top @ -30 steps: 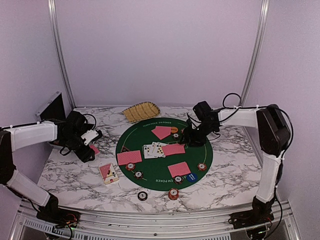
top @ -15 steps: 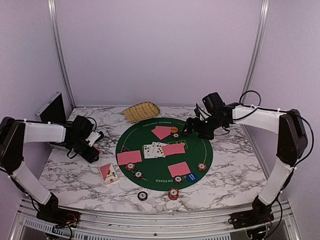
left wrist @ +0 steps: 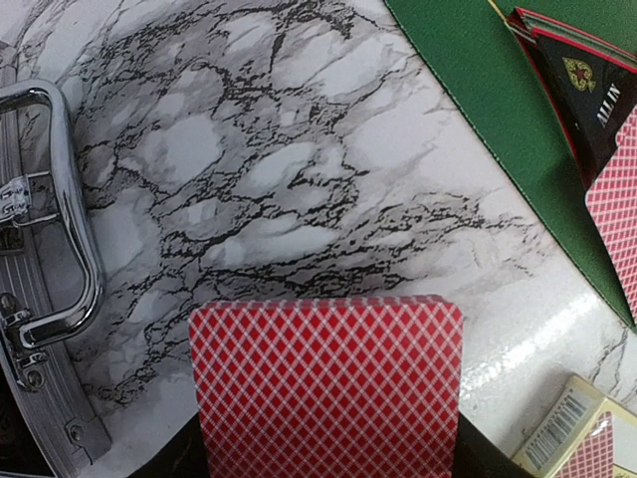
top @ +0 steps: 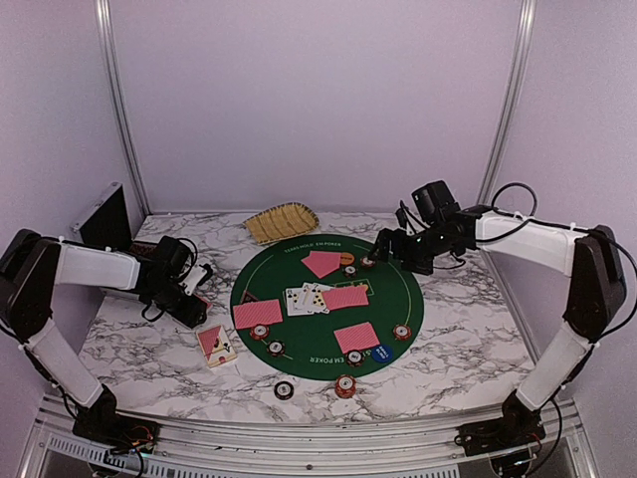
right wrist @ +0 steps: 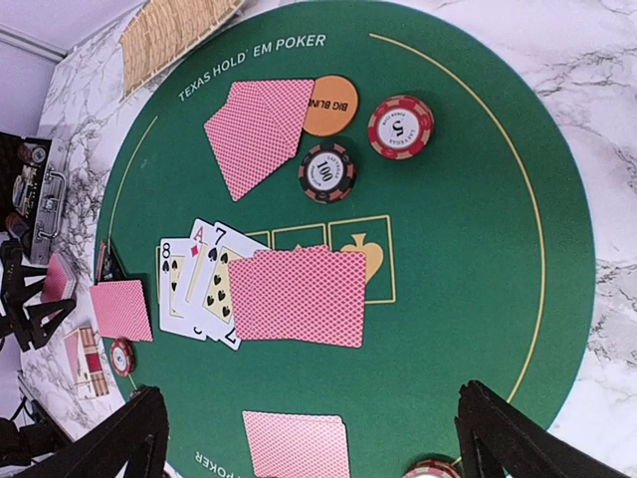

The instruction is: Distribute texas hold em gaming equipment

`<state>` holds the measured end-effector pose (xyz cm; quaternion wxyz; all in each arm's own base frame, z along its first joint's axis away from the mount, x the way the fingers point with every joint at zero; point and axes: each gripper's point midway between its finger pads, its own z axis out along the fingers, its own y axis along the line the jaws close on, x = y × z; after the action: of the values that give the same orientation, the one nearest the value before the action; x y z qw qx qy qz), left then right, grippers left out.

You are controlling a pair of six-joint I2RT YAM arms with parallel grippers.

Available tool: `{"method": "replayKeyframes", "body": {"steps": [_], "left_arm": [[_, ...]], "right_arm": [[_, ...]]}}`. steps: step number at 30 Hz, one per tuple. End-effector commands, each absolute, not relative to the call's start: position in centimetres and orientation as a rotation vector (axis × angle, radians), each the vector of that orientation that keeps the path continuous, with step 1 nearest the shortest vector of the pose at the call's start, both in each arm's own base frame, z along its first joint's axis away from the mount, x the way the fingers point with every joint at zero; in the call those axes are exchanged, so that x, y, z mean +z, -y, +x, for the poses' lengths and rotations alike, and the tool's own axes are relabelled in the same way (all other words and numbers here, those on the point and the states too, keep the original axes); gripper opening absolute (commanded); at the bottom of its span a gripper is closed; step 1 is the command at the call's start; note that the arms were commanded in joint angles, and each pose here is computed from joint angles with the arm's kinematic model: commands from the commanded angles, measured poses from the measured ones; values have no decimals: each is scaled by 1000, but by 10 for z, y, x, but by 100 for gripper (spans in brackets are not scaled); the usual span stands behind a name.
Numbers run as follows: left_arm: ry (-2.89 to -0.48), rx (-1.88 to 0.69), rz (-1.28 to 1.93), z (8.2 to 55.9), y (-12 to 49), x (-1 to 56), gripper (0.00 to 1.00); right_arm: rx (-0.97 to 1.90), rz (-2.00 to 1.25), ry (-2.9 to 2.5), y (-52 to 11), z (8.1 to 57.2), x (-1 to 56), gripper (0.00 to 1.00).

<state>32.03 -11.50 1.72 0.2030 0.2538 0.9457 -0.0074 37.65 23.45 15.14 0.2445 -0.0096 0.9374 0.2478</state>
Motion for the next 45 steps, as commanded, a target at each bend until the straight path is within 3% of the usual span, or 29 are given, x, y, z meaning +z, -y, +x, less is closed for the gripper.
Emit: {"method": "replayKeyframes", "body": {"steps": [1,8,15,23,33,38,45], "left_arm": [[-2683,-46,706,313,117,5,47],[-2652,-81,720,312,120,17,98],[-2634,-69,732,313,113,36,99],[-2515,-105,729,329,108,103,99],[-2298,-22,500,367,48,148,99],[-2216,11,272,381,-4,143,99],[-2079,22,144,386,-25,136,99]], "right_arm": [[674,3,-2515,-231,377,162,99],[663,27,-2494,-227,377,169,99],[647,39,-2460,-222,376,183,99],[479,70,-2341,-191,379,195,99],[49,408,-2118,-59,387,207,99],[-331,677,-1898,28,356,204,99],[-583,786,-1675,70,322,191,99]]}}
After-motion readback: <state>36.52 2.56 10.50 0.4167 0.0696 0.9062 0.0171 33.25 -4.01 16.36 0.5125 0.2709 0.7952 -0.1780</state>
